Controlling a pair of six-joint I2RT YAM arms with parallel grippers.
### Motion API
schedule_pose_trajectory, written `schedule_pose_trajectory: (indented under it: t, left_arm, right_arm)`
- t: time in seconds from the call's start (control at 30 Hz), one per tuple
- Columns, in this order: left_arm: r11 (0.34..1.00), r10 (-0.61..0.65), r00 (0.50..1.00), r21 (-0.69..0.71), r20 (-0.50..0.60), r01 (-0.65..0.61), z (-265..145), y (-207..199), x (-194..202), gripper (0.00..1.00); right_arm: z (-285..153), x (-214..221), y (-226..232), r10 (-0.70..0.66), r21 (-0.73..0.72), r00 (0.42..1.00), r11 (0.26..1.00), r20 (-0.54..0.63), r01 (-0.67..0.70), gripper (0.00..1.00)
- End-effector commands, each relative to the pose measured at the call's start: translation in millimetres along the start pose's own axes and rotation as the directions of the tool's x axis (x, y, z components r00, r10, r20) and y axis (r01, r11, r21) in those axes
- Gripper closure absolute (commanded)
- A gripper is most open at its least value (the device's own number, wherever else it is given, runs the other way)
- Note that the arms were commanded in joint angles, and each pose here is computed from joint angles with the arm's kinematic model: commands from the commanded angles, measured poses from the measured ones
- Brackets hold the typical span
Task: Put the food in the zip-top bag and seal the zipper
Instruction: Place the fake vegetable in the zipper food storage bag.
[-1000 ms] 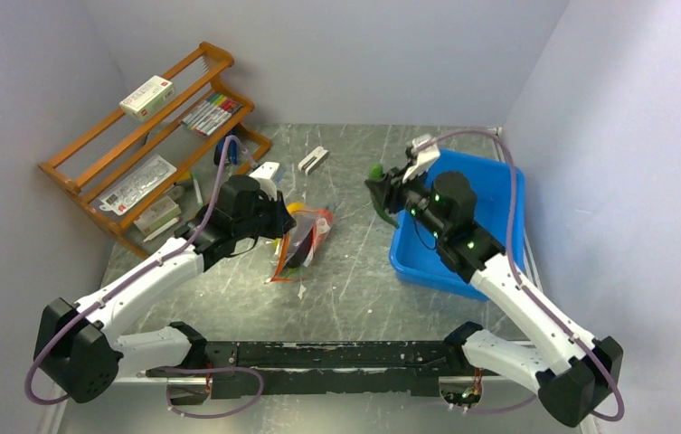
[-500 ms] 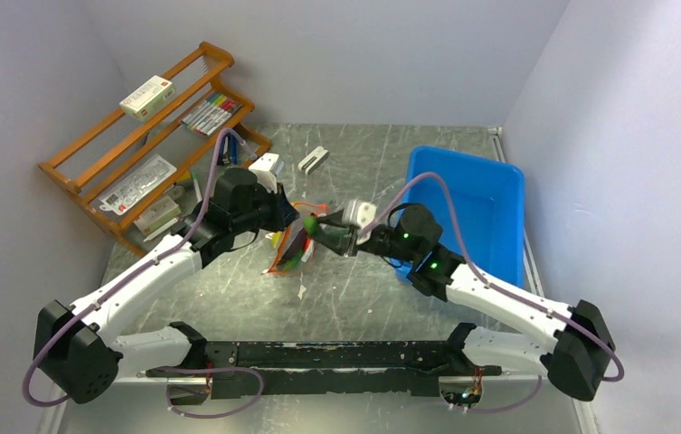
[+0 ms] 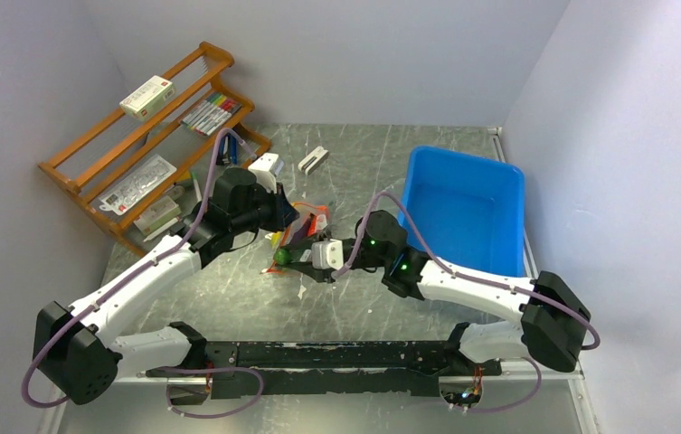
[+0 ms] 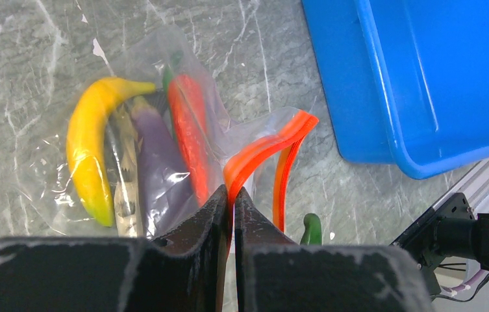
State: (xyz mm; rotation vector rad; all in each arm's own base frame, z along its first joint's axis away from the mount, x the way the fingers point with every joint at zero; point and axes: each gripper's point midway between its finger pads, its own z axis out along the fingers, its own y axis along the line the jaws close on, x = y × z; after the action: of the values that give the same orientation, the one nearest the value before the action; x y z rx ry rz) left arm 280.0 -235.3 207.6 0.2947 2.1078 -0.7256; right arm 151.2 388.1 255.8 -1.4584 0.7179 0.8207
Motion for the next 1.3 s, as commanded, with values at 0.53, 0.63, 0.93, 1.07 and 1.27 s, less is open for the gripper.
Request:
schedule_pose_trajectory:
  t: [0.53, 0.63, 0.93, 1.07, 1.27]
  left_arm:
    - [1.000, 0.007, 0.998, 0.000, 0.064, -0.007, -24, -6, -22, 0.93]
    - [1.000, 0.009, 0.998, -0.003, 0.059, -0.008, -25, -6, -23, 0.93]
    - [1.000, 0.012, 0.999, -0.010, 0.052, -0.011, -27, -6, -25, 0.93]
    - [1.000, 0.011, 0.999, -0.012, 0.046, -0.011, -26, -6, -24, 0.93]
    - [1.000, 0.013, 0.999, -0.010, 0.040, -0.013, -25, -7, -24, 0.93]
  right_arm:
    - [28, 37, 1, -0.145, -0.167, 0.987, 0.977, -0.076, 0.131, 0.69]
    - [23, 49, -1, -0.149, -0.180, 0.981, 0.976, -0.121, 0.126, 0.69]
    - [6, 78, -3, -0.144, -0.185, 0.964, 0.977, -0.223, 0.103, 0.69]
    - [1, 88, -6, -0.150, -0.192, 0.954, 0.976, -0.259, 0.101, 0.69]
    - [-10, 99, -16, -0.142, -0.179, 0.946, 0.980, -0.290, 0.093, 0.68]
